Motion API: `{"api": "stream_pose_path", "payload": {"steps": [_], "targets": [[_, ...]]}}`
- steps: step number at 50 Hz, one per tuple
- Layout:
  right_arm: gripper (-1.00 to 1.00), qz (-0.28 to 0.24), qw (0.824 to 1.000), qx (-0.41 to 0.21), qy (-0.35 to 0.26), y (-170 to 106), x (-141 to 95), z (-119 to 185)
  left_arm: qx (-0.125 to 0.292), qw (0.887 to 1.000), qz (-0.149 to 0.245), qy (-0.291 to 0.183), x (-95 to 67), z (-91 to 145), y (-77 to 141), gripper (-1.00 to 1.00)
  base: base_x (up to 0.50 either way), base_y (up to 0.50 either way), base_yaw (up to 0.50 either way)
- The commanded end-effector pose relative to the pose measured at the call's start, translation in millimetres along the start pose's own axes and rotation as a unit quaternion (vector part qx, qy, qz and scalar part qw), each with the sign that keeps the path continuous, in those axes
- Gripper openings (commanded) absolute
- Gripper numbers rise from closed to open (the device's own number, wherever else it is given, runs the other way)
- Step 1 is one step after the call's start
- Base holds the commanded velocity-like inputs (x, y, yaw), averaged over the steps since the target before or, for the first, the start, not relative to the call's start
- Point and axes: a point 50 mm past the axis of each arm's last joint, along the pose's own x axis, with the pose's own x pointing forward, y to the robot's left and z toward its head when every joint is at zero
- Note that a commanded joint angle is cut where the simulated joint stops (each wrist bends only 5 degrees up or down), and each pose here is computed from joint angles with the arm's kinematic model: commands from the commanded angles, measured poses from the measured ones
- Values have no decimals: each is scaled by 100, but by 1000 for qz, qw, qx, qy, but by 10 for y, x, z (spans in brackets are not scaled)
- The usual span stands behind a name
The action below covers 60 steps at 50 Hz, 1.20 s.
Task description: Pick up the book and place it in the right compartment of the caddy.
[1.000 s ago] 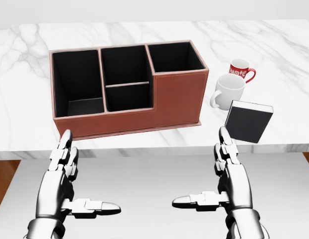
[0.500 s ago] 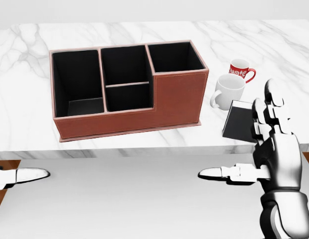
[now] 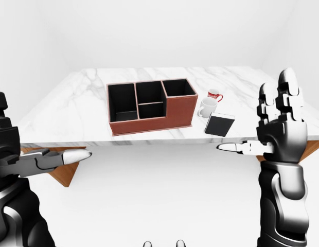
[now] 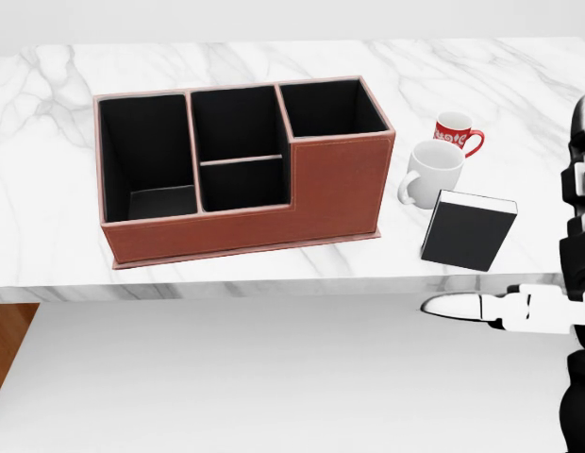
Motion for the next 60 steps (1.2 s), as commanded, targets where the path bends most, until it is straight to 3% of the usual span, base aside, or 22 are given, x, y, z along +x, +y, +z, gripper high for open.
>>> {"api": "stream_pose_path", "payload": {"steps": [1, 36, 60], "targets": [[100, -1, 999, -4, -39, -32, 2, 181, 3, 1000, 1, -17, 9, 77, 18, 100, 0, 0, 0], [100, 5, 999, -10, -33, -29, -4, 158, 6, 1000, -1, -19, -6, 99, 28, 100, 1, -27, 0], [100, 6, 1000, -15, -21, -24, -18, 111, 7, 1000, -1, -16, -17, 92, 27, 100, 40, -11, 0]]}}
